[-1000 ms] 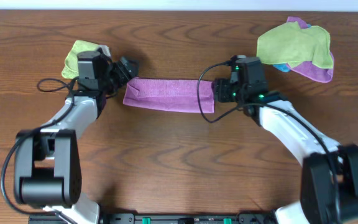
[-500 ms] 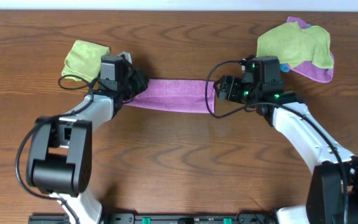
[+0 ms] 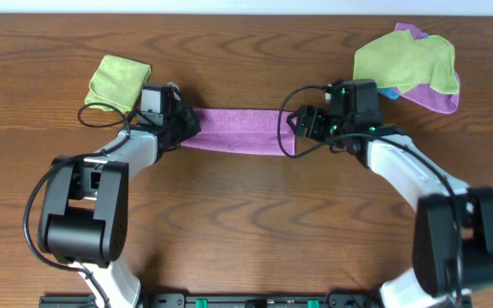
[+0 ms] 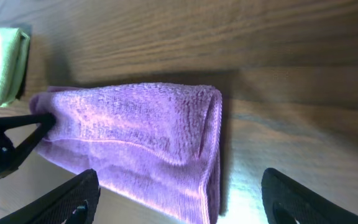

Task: Fold the cloth

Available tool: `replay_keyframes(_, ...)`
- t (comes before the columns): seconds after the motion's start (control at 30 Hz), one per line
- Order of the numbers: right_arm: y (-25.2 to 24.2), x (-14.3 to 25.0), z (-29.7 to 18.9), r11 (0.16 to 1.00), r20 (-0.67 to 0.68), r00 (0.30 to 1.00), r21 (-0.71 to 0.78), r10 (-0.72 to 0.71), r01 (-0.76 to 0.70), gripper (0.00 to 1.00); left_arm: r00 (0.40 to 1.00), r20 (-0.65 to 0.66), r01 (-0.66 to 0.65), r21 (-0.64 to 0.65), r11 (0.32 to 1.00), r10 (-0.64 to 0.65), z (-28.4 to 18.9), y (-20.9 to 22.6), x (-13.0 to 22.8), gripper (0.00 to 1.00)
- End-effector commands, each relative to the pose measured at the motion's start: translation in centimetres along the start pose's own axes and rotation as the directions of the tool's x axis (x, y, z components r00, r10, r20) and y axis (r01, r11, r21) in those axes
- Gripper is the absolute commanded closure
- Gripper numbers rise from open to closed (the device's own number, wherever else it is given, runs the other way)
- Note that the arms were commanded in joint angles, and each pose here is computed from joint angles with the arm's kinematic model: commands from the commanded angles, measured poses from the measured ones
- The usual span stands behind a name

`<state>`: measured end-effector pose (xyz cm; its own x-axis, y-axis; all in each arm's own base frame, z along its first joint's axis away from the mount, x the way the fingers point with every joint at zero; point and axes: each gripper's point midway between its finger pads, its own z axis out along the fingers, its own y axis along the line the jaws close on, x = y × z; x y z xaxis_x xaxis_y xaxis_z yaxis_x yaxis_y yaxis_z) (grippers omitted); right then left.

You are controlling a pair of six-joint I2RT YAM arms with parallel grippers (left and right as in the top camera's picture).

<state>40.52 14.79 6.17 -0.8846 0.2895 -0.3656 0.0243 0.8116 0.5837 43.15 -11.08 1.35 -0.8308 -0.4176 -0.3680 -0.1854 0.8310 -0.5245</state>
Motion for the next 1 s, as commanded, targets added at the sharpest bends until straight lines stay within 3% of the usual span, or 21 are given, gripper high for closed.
replay_keyframes(0.0, -0.9, 1.3, 1.7, 0.997, -0.056, 0.996, -0.024, 0.076, -0.077, 0.17, 1.0, 0.014, -0.022, -0.048, 0.999, 0.023, 0.5, 0.9, -0.4, 0.94)
replay_keyframes(0.67, -1.6, 3.7, 5.3, 0.994, -0.121, 0.987, -0.02, 0.102, -0.105, 0.2, 1.0, -0.023, -0.01, -0.066, 0.998, 0.009, 1.5, 1.9, 0.7, 0.94)
replay_keyframes(0.97, -0.8, 4.5, 7.6, 0.995, -0.125, 0.989, -0.056, 0.078, -0.086, 0.35, 1.0, -0.025, -0.003, -0.062, 0.998, 0.001, 1.5, 1.8, 0.7, 0.94)
